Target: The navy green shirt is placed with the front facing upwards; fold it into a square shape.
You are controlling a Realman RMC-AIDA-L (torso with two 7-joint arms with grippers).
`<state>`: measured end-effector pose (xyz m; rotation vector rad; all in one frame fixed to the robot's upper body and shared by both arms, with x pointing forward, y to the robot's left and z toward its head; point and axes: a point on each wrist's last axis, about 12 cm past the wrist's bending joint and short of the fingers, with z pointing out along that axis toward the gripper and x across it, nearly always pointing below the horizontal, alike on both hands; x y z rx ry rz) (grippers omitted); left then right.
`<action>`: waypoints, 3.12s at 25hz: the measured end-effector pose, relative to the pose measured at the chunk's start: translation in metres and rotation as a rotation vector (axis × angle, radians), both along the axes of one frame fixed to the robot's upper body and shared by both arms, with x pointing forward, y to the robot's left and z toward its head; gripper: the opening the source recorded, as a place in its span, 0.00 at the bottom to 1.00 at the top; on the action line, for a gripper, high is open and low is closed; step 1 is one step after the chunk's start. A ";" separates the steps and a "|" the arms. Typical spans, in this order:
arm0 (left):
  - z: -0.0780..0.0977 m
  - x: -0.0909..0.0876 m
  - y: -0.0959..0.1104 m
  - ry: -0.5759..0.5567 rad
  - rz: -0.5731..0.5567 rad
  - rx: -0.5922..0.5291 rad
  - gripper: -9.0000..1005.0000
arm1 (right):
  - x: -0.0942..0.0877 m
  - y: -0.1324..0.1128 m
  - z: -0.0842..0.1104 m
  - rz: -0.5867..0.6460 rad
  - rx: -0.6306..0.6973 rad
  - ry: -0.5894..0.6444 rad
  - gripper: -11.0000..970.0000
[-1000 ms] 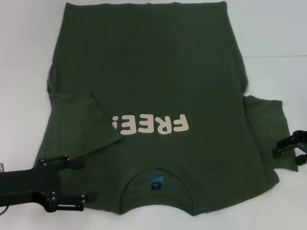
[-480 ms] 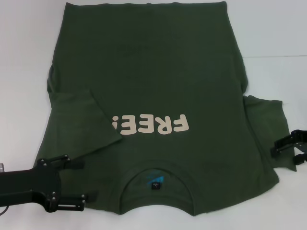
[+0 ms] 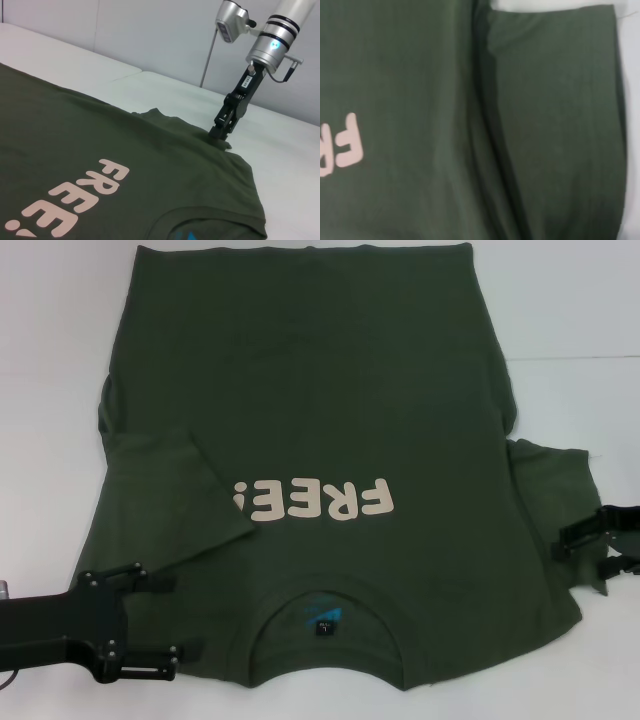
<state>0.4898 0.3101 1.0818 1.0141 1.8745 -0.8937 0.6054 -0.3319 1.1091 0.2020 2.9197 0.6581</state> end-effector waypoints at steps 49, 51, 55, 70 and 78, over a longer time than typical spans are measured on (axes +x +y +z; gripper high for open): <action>0.001 0.003 -0.003 -0.005 -0.006 -0.002 0.95 | 0.006 0.000 0.008 -0.002 0.003 0.016 0.14; 0.001 0.003 -0.003 -0.005 -0.006 -0.002 0.95 | 0.005 0.000 0.008 0.003 -0.001 0.019 0.14; 0.002 0.003 -0.003 -0.004 -0.007 -0.003 0.95 | 0.005 -0.001 0.010 0.009 -0.004 0.023 0.16; 0.002 0.004 -0.004 0.002 -0.009 -0.008 0.95 | 0.005 -0.015 0.028 0.040 -0.012 0.037 0.60; 0.003 0.004 -0.004 0.001 -0.010 -0.008 0.94 | 0.003 -0.020 0.021 0.039 -0.074 0.047 0.73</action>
